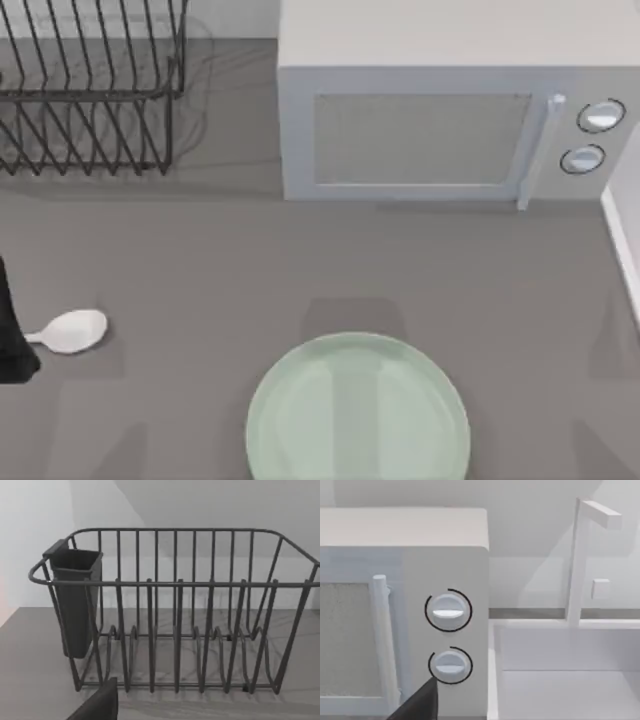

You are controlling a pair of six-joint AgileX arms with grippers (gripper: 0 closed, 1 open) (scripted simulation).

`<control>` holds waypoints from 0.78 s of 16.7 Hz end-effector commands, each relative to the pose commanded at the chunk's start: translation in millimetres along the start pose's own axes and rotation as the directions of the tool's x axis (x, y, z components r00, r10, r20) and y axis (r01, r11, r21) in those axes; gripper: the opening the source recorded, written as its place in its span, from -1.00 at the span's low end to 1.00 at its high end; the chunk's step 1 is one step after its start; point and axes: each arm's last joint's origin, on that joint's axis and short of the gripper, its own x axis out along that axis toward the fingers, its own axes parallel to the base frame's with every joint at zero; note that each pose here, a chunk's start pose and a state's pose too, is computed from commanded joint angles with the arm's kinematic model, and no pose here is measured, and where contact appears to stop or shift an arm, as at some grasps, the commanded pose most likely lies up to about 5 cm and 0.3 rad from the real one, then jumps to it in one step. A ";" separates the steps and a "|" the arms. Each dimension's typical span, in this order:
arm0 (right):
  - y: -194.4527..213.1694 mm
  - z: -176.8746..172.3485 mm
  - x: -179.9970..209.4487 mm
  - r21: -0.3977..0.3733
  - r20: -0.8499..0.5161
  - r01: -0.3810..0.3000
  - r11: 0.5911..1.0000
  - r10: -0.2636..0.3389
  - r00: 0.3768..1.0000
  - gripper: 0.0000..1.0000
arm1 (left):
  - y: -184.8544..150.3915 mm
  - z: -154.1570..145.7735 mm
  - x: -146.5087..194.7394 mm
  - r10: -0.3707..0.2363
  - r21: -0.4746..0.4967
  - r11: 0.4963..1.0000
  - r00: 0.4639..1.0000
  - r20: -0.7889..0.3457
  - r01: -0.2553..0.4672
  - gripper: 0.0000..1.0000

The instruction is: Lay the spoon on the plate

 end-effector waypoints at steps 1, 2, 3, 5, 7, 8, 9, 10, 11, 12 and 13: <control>0.0 0.0 0.0 0.000 0.000 0.000 1.000 0.000 1.000 1.00 | 0.0 0.0 0.0 0.000 0.000 1.000 1.000 0.000 0.000 1.00; 0.0 0.0 0.0 0.000 0.000 0.000 1.000 0.000 1.000 1.00 | 0.0 0.0 0.0 0.000 0.000 1.000 1.000 0.000 0.000 1.00; 0.0 0.0 0.0 0.000 0.000 0.000 1.000 0.000 1.000 1.00 | 0.0 1.2 0.2 0.000 0.011 1.000 1.000 -0.010 0.000 1.00; 0.0 0.0 0.0 0.000 0.000 0.000 1.000 0.000 1.000 1.00 | 0.0 6.7 1.2 -0.001 0.063 0.998 0.998 -0.063 0.005 1.00; 0.0 0.0 0.0 0.000 0.000 0.000 1.000 0.000 1.000 1.00 | 0.0 14.3 4.4 -0.003 0.154 0.988 0.987 -0.162 0.028 1.00; 0.0 0.0 0.0 0.000 0.000 0.000 1.000 0.000 1.000 1.00 | 0.0 18.0 7.3 -0.004 0.211 0.976 0.974 -0.229 0.054 1.00; 0.0 0.0 0.0 0.000 0.000 0.000 1.000 0.000 1.000 1.00 | 0.1 21.3 11.3 -0.006 0.272 0.958 0.952 -0.306 0.093 1.00; 0.0 0.0 0.0 0.000 0.000 0.000 1.000 0.000 1.000 1.00 | 0.3 23.9 16.5 -0.007 0.331 0.932 0.920 -0.392 0.148 1.00; 0.0 0.0 0.0 0.000 0.000 0.000 1.000 0.000 1.000 1.00 | 0.6 25.4 23.0 -0.007 0.382 0.898 0.874 -0.485 0.219 1.00; 0.0 0.0 0.0 0.000 0.000 0.000 1.000 0.000 1.000 1.00 | 1.1 25.9 30.8 -0.007 0.418 0.856 0.815 -0.580 0.305 1.00; 0.0 0.0 0.0 0.000 0.000 0.000 1.000 0.000 1.000 1.00 | 1.9 25.2 39.9 -0.007 0.435 0.806 0.741 -0.672 0.402 1.00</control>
